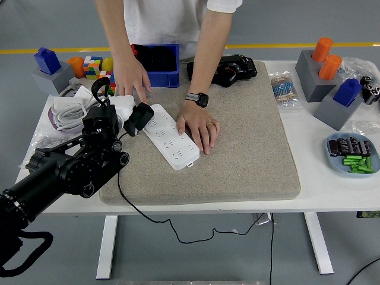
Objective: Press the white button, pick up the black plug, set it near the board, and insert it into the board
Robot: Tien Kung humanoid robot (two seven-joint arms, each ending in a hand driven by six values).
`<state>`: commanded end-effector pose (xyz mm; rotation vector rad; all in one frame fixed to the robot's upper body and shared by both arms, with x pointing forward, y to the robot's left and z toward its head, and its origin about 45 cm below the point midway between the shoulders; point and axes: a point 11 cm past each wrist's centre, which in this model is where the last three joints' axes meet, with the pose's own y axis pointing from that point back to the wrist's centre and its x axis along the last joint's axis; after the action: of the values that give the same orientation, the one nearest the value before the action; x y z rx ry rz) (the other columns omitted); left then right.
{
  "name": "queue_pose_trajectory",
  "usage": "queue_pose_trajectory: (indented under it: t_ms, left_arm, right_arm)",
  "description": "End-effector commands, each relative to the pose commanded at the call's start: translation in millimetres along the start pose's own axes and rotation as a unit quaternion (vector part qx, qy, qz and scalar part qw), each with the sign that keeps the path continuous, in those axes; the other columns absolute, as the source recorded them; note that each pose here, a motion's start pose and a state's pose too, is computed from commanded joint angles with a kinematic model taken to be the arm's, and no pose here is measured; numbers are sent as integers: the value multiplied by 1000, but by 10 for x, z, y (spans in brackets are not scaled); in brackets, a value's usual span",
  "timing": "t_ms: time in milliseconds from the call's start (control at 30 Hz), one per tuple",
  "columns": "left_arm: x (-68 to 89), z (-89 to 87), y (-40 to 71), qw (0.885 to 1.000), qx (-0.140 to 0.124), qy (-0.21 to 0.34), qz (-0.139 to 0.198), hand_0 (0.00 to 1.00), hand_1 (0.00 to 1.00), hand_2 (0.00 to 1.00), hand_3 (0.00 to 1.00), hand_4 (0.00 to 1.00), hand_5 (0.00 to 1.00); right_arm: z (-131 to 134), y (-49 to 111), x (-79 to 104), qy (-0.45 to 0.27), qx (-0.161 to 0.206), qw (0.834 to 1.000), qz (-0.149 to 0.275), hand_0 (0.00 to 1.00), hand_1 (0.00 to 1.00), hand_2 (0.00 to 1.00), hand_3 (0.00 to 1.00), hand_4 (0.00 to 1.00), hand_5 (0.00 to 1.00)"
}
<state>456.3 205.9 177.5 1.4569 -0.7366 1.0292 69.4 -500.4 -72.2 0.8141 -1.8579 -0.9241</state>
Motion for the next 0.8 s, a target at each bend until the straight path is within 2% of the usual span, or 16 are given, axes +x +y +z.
queue_pose_trajectory:
  t_ms: [467,800]
  left_arm:
    - [-63,71,77,1000,-20,7,-8,199,392,367,593,635,2]
    - [-61,13,60,1000,-14,-5,-11,199,390,365,594,637,2]
  right_arm:
    - [18,0,17,4,0,1000,3,631,546,533,533,642,308]
    - [18,0,15,1,1,1000,3,631,546,533,533,642,308]
